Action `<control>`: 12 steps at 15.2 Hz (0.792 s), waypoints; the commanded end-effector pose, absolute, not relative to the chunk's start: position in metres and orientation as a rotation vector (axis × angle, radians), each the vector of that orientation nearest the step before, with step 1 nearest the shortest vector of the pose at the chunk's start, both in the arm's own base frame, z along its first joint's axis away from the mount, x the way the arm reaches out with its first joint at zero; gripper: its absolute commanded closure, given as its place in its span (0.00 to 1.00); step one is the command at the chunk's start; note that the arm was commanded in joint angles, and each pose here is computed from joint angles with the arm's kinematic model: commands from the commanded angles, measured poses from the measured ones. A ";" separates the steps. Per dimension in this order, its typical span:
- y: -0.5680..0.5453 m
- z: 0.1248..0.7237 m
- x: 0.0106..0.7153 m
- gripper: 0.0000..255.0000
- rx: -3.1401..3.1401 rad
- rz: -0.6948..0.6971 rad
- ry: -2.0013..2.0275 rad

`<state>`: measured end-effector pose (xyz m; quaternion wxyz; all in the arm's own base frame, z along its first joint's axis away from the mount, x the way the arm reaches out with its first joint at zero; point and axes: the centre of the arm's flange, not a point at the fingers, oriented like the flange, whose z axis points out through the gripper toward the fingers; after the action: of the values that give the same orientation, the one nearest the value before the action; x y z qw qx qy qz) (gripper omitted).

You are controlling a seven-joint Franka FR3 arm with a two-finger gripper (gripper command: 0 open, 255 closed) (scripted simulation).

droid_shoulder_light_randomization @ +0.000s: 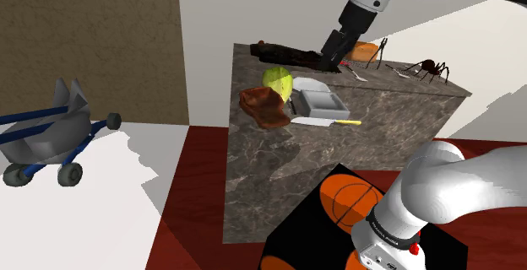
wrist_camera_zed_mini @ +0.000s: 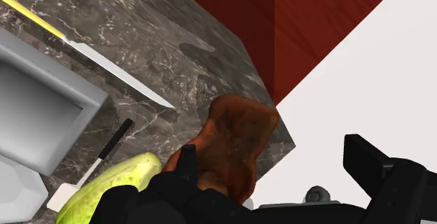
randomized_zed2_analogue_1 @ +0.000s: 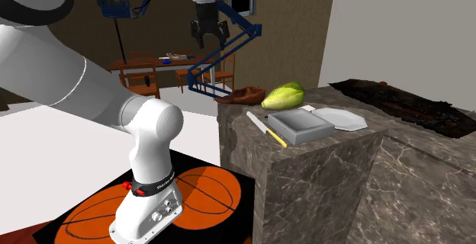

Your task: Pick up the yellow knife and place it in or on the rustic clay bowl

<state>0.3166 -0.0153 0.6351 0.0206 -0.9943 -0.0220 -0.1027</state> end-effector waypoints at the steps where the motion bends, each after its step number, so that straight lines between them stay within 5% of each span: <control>1: -0.015 0.635 0.317 0.00 -3.083 -0.319 -0.068; 12: -0.094 0.519 0.315 0.00 -3.095 -0.232 -0.599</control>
<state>0.3123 -0.0852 0.5312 -0.0064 -0.9823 -0.1711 -0.0765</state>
